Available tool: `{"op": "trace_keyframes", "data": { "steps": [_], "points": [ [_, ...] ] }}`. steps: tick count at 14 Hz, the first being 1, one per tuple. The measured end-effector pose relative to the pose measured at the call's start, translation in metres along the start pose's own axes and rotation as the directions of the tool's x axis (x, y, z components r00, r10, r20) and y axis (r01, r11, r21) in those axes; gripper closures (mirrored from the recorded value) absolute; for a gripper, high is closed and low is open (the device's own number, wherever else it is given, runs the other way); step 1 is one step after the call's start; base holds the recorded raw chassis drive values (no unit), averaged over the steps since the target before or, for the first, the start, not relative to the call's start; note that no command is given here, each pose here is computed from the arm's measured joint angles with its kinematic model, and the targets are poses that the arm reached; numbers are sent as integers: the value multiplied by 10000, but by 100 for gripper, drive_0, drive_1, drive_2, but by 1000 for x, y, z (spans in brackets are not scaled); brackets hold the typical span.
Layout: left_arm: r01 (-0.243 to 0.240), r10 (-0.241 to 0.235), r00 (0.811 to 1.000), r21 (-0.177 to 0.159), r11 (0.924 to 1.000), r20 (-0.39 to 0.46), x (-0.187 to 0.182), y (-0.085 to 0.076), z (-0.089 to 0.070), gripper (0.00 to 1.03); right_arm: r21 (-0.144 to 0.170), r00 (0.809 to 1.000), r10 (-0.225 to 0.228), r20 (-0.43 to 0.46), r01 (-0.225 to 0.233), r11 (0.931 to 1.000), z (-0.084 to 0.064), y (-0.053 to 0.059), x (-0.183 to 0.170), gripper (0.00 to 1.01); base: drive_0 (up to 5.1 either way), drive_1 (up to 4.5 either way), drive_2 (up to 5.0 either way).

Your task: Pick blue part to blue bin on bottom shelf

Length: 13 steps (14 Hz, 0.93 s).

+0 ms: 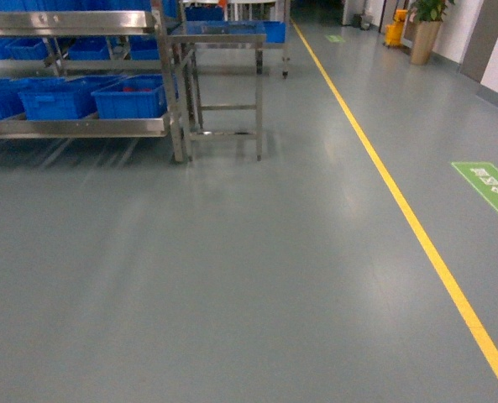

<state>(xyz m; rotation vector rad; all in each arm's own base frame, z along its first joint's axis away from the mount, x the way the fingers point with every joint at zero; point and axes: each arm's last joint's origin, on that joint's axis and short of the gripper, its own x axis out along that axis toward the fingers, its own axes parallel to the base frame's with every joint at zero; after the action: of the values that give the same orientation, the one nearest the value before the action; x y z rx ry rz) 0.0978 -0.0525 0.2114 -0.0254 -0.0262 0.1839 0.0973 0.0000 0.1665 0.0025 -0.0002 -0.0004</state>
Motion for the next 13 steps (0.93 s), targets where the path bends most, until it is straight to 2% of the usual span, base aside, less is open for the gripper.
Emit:
{"op": "trace_keyframes", "data": {
  "steps": [13],
  "points": [
    [0, 0, 10000, 6, 10000, -5, 0, 0, 0, 60, 0, 10000, 0, -4, 0, 10000, 0, 0, 0, 3, -6, 388, -401]
  ]
}}
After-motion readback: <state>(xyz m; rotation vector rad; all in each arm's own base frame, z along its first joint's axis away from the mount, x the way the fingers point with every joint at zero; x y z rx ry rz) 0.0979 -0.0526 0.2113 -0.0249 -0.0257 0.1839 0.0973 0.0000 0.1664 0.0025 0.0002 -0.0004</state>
